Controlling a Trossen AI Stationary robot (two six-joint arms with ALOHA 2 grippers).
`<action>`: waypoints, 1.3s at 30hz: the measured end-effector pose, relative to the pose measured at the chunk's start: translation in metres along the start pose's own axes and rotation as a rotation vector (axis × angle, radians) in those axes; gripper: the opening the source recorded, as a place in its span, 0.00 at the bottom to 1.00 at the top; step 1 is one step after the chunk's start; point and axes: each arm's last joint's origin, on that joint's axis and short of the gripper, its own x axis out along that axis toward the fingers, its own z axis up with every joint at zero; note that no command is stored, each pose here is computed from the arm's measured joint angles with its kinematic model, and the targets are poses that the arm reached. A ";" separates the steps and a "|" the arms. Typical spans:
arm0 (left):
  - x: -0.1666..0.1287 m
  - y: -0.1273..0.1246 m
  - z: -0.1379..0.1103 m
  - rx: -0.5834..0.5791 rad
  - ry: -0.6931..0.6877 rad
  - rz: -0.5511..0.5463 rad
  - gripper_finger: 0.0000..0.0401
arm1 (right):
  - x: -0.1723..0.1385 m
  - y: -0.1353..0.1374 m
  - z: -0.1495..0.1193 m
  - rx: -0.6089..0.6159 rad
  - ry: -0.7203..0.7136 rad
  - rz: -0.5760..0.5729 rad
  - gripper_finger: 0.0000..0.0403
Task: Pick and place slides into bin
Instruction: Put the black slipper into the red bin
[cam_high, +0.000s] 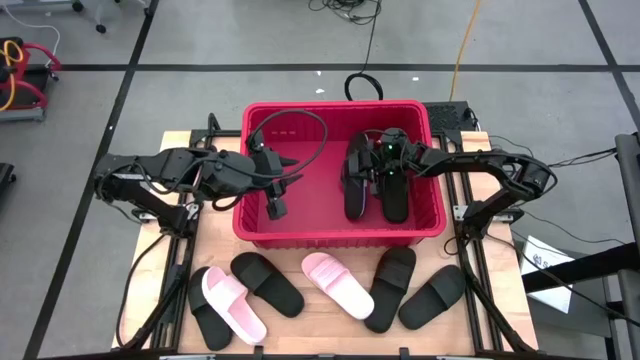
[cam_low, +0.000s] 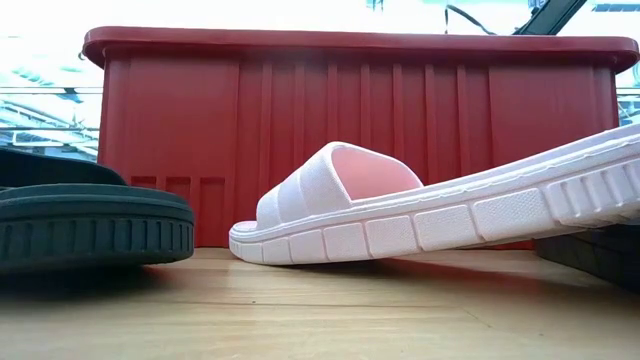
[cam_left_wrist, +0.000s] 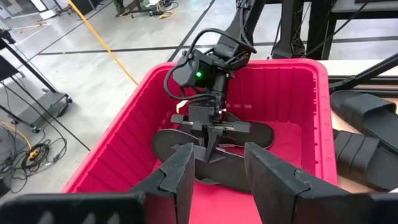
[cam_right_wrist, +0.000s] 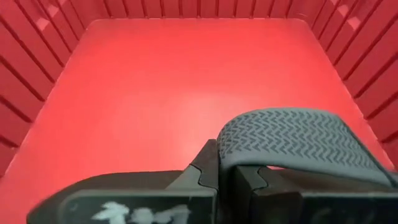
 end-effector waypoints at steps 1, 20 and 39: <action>0.000 0.000 0.000 0.000 0.000 0.000 0.35 | 0.000 0.000 0.000 0.000 -0.001 0.000 0.00; 0.000 0.000 0.000 -0.002 0.001 0.000 0.35 | 0.000 0.001 0.001 -0.121 -0.023 0.030 0.01; 0.000 0.000 0.000 -0.003 -0.002 -0.002 0.35 | 0.010 -0.001 -0.007 -0.123 0.021 0.005 0.02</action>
